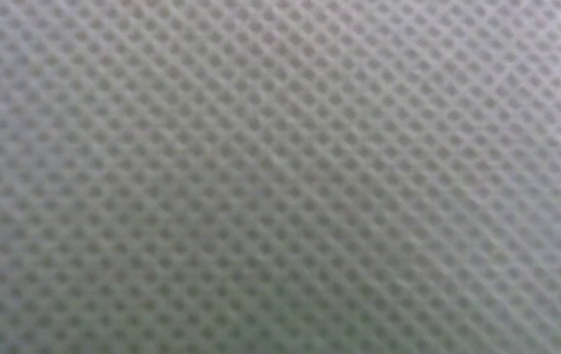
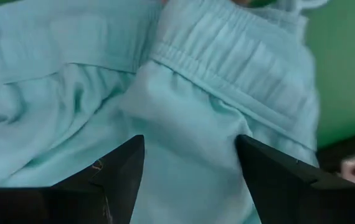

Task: Sort clothes
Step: Put the blue short pants into the white bin

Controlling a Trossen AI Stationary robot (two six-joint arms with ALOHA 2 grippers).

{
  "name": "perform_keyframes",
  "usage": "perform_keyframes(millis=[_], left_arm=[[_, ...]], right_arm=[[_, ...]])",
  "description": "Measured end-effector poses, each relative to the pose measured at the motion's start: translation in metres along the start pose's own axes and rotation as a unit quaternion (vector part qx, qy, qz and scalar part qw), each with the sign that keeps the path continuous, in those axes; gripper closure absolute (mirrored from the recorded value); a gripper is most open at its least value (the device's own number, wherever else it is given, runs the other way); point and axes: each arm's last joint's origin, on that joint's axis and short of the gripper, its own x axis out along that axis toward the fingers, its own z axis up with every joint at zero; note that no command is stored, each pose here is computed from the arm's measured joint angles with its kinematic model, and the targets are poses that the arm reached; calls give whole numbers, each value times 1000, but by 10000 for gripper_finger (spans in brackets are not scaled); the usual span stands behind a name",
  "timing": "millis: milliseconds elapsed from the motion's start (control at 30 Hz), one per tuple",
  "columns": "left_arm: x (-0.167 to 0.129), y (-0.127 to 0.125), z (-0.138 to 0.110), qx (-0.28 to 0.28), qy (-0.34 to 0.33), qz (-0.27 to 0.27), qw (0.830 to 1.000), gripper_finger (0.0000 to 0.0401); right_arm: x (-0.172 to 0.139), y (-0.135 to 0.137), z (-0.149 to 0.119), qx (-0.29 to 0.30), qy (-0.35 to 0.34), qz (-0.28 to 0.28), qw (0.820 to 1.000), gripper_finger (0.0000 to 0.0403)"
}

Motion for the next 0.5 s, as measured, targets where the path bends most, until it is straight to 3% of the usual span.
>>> perform_keyframes(millis=[200,300,433,500], left_arm=[[1,0,0,0,-1,0,1000,401],[1,-1,1,-2,-7,0,1000,401],[2,-1,5,6,-23,3,1000,401],[2,-1,6,7,-28,7,1000,401]], right_arm=[[30,-4,0,25,11,-11,1000,203],[44,-5,-1,41,11,-11,999,260],[55,-8,-2,62,20,-22,998,364],[54,-7,-1,65,19,-22,997,381]])
